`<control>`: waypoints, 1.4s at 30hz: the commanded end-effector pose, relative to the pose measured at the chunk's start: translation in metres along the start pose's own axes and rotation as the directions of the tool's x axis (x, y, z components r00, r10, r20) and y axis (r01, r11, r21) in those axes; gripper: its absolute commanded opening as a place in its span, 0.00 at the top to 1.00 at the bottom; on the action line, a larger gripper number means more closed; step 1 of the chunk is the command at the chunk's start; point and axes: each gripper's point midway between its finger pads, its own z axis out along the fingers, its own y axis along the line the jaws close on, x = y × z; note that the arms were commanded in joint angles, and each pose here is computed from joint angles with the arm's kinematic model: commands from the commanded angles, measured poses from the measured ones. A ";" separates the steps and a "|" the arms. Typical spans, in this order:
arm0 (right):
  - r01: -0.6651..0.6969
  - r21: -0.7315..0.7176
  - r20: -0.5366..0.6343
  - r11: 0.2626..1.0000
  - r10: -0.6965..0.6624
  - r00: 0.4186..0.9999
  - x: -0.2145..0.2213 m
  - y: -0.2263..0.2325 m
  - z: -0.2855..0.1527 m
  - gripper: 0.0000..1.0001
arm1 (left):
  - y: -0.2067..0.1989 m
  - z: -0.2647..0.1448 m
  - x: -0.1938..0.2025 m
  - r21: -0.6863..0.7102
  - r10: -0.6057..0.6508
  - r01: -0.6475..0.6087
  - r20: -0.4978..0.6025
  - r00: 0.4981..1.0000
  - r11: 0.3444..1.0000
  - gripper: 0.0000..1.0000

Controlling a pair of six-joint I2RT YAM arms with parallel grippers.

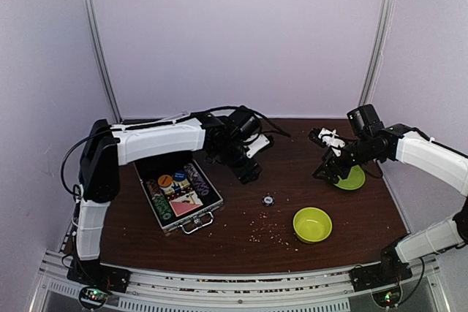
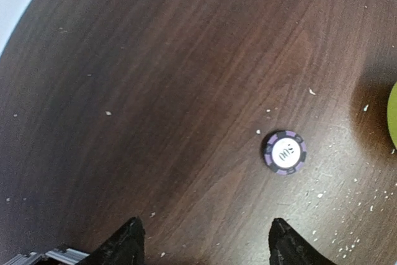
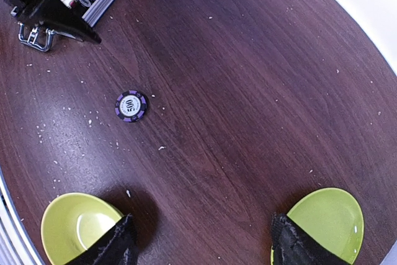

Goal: Pack up texas hold em set

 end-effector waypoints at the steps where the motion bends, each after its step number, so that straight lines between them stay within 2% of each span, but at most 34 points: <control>1: 0.009 0.058 0.014 0.998 -0.010 1.000 -0.009 -0.011 -0.010 0.26 | -0.033 0.019 -0.003 0.114 -0.021 0.024 -0.026 0.999 0.993 0.30; 16: 0.008 0.063 -0.001 0.998 -0.008 1.000 -0.006 -0.012 -0.009 0.26 | -0.069 0.071 0.003 0.186 -0.031 0.050 -0.108 0.994 0.981 0.33; 42: 0.013 0.044 -0.028 0.999 -0.012 1.000 -0.002 -0.012 -0.004 0.26 | -0.082 0.101 0.027 0.180 0.037 -0.003 -0.187 0.982 0.984 0.47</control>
